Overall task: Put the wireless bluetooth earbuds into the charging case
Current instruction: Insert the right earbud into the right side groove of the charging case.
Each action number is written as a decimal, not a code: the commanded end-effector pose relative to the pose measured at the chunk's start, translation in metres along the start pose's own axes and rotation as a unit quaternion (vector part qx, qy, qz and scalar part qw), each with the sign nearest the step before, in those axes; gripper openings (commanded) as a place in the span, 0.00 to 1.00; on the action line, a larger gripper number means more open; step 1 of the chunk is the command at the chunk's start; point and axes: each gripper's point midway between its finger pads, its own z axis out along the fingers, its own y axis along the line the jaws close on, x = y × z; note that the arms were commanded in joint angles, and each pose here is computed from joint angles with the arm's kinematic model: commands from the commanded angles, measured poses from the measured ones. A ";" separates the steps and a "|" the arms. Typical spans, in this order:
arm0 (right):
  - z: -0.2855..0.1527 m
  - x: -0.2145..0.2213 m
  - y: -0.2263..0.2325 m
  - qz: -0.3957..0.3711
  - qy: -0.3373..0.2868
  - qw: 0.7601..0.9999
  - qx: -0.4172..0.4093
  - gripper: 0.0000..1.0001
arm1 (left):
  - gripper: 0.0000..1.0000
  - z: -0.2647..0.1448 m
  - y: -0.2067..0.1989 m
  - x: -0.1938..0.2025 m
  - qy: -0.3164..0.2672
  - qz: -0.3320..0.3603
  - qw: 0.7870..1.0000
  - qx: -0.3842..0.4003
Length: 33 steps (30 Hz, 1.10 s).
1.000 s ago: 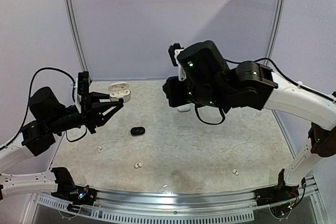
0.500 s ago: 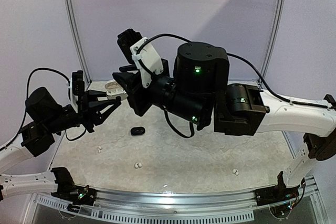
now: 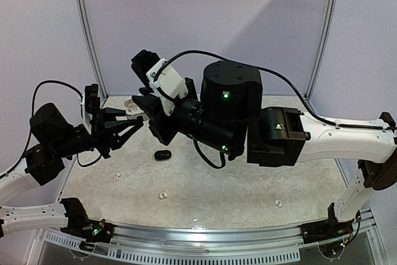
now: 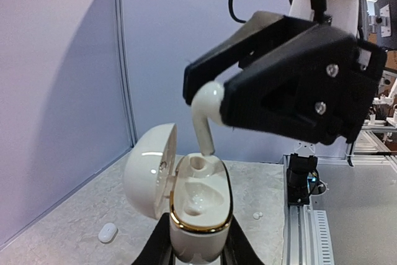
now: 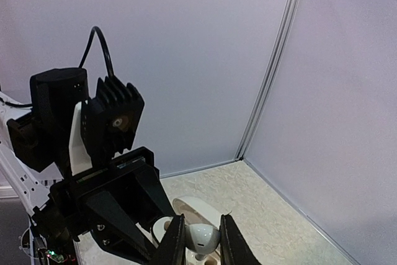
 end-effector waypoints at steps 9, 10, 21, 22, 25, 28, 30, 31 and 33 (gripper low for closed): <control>0.001 0.025 -0.010 -0.013 0.031 0.999 0.030 0.00 | 0.00 -0.002 -0.004 -0.006 -0.009 -0.015 1.000 0.009; 0.001 0.025 -0.012 -0.014 0.031 0.999 0.036 0.00 | 0.00 -0.002 -0.004 -0.006 -0.008 -0.015 1.000 0.009; 0.002 0.029 -0.013 -0.031 0.037 0.998 0.039 0.00 | 0.00 -0.002 -0.003 -0.006 -0.008 -0.013 1.000 0.009; 0.002 0.031 -0.012 -0.032 0.039 0.998 0.040 0.00 | 0.00 -0.002 -0.003 -0.006 -0.009 -0.013 1.000 0.007; 0.003 0.045 -0.013 -0.044 0.060 0.996 0.041 0.00 | 0.00 -0.002 -0.003 -0.007 -0.011 -0.014 1.000 0.007; 0.004 0.050 -0.012 -0.049 0.068 0.996 0.041 0.04 | 0.00 -0.002 -0.003 -0.008 -0.012 -0.014 1.000 0.007; 0.004 0.053 -0.012 -0.053 0.073 0.995 0.040 0.11 | 0.00 -0.002 -0.002 -0.008 -0.012 -0.014 1.000 0.005; 0.004 0.055 -0.011 -0.054 0.075 0.995 0.039 0.13 | 0.00 -0.002 -0.002 -0.009 -0.013 -0.013 1.000 0.005; 0.004 0.057 -0.011 -0.055 0.079 0.995 0.038 0.15 | 0.00 -0.002 -0.002 -0.009 -0.013 -0.013 1.000 0.005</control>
